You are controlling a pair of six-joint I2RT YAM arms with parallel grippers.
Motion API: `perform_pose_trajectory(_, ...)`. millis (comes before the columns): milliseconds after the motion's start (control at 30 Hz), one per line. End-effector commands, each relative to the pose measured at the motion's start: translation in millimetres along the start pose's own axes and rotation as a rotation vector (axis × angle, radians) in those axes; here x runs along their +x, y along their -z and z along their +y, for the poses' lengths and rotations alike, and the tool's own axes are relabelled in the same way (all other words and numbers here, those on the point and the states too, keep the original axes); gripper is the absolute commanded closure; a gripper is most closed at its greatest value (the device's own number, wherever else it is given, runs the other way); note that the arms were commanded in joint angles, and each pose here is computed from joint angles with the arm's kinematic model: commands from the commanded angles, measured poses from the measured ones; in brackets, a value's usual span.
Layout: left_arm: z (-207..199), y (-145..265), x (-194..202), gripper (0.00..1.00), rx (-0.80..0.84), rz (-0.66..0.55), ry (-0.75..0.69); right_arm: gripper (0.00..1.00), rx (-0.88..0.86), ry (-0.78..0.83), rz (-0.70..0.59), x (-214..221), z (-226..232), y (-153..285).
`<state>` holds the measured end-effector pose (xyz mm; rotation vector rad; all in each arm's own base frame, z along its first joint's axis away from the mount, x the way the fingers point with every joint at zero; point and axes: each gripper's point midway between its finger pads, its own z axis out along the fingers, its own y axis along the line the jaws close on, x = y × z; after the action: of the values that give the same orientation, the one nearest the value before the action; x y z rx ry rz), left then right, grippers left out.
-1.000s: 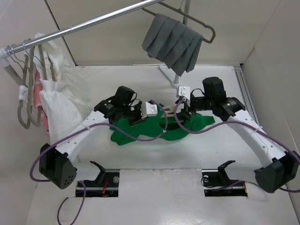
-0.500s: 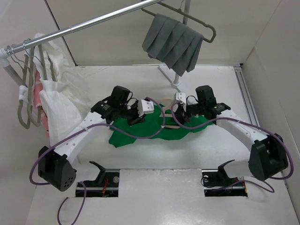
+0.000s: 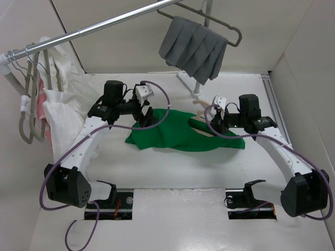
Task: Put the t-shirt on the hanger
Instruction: Place tshirt on hanger
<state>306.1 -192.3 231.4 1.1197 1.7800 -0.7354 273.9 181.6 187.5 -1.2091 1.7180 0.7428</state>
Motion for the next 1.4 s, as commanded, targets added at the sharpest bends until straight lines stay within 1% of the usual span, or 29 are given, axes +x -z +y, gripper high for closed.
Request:
perform_pose_trajectory(0, -18, 8, -50, 0.00, 0.020, -0.121, -0.139, 1.00, 0.015, 0.008, -0.060, -39, -5, 11)
perform_pose_trajectory(67, -27, 10, -53, 0.00, 0.022, -0.149, -0.186, 1.00, 0.027, 0.015, -0.080, -54, -8, 15)
perform_pose_trajectory(100, -32, 16, -58, 0.00, -0.010, -0.164, -0.240, 1.00, 0.026, 0.004, -0.080, -56, -7, 16)
perform_pose_trajectory(133, -48, 9, -57, 0.00, 0.012, -0.156, -0.291, 1.00, 0.024, 0.000, -0.076, -57, -8, 16)
perform_pose_trajectory(200, -61, -6, -38, 0.00, 0.009, -0.096, -0.339, 1.00, 0.005, 0.009, -0.084, -69, -2, 16)
perform_pose_trajectory(233, -61, -11, -22, 0.05, -0.034, -0.019, -0.330, 1.00, 0.008, 0.007, -0.089, -73, -2, 17)
perform_pose_trajectory(267, -78, -25, -4, 0.09, 0.008, 0.040, -0.337, 1.00, -0.007, 0.015, -0.090, -77, 3, 16)
perform_pose_trajectory(300, -78, -31, 9, 0.15, -0.004, 0.082, -0.325, 1.00, -0.016, 0.040, -0.105, -88, 6, 16)
perform_pose_trajectory(333, -67, -35, 25, 0.26, -0.067, 0.136, -0.259, 1.00, -0.009, 0.037, -0.098, -88, 6, 17)
perform_pose_trajectory(367, -61, -36, 31, 0.50, -0.121, 0.153, -0.218, 1.00, -0.009, 0.048, -0.099, -92, 7, 16)
perform_pose_trajectory(400, -53, -37, 48, 0.53, -0.185, 0.187, -0.169, 1.00, -0.023, 0.043, -0.092, -91, 12, 15)
perform_pose_trajectory(433, -41, -37, 47, 0.51, -0.259, 0.173, -0.147, 1.00, -0.020, 0.042, -0.098, -95, 12, 16)
perform_pose_trajectory(467, -24, -30, 49, 0.40, -0.383, 0.174, -0.101, 1.00, -0.024, 0.047, -0.110, -100, 15, 16)
perform_pose_trajectory(500, -19, -30, 57, 0.20, -0.420, 0.177, -0.081, 1.00, -0.025, 0.059, -0.126, -105, 16, 15)
perform_pose_trajectory(533, -16, -27, 48, 0.17, -0.452, 0.144, -0.073, 1.00, -0.043, 0.063, -0.133, -106, 23, 12)
perform_pose_trajectory(600, -13, -28, 38, 0.14, -0.481, 0.082, -0.027, 1.00, -0.066, 0.059, -0.134, -107, 31, 7)
perform_pose_trajectory(733, -11, -28, 30, 0.14, -0.513, 0.028, 0.052, 1.00, -0.083, 0.063, -0.136, -111, 40, 1)
perform_pose_trajectory(767, -12, -27, 27, 0.14, -0.515, 0.007, 0.090, 1.00, -0.083, 0.063, -0.136, -111, 40, 1)
perform_pose_trajectory(833, -17, -25, 34, 0.14, -0.512, 0.020, 0.132, 1.00, -0.075, 0.063, -0.132, -110, 38, 1)
perform_pose_trajectory(900, -22, -21, 32, 0.11, -0.514, -0.008, 0.196, 1.00, -0.075, 0.063, -0.132, -110, 38, 1)
perform_pose_trajectory(933, -19, -19, 33, 0.09, -0.535, -0.013, 0.220, 1.00, -0.075, 0.063, -0.132, -110, 38, 1)
perform_pose_trajectory(1000, -20, -17, 32, 0.09, -0.548, -0.025, 0.263, 1.00, -0.078, 0.057, -0.126, -108, 37, -1)
perform_pose_trajectory(1033, -16, -14, 35, 0.08, -0.574, -0.029, 0.316, 1.00, -0.078, 0.057, -0.126, -108, 37, -1)
perform_pose_trajectory(1100, -7, -8, 40, 0.08, -0.607, -0.035, 0.375, 1.00, -0.089, 0.061, -0.119, -107, 41, -2)
perform_pose_trajectory(1167, -2, -11, 46, 0.08, -0.612, -0.019, 0.400, 1.00, -0.095, 0.067, -0.128, -111, 42, -1)
perform_pose_trajectory(1267, 7, -20, 47, 0.15, -0.610, -0.020, 0.382, 1.00, -0.095, 0.067, -0.128, -111, 42, -1)
perform_pose_trajectory(1300, 7, -24, 50, 0.20, -0.588, -0.014, 0.372, 1.00, -0.092, 0.074, -0.134, -112, 41, -1)
perform_pose_trajectory(1333, 9, -23, 54, 0.33, -0.588, -0.015, 0.368, 1.00, -0.101, 0.074, -0.138, -113, 43, -1)
perform_pose_trajectory(1367, 10, -24, 53, 0.44, -0.588, -0.024, 0.353, 1.00, -0.101, 0.074, -0.138, -113, 43, -1)
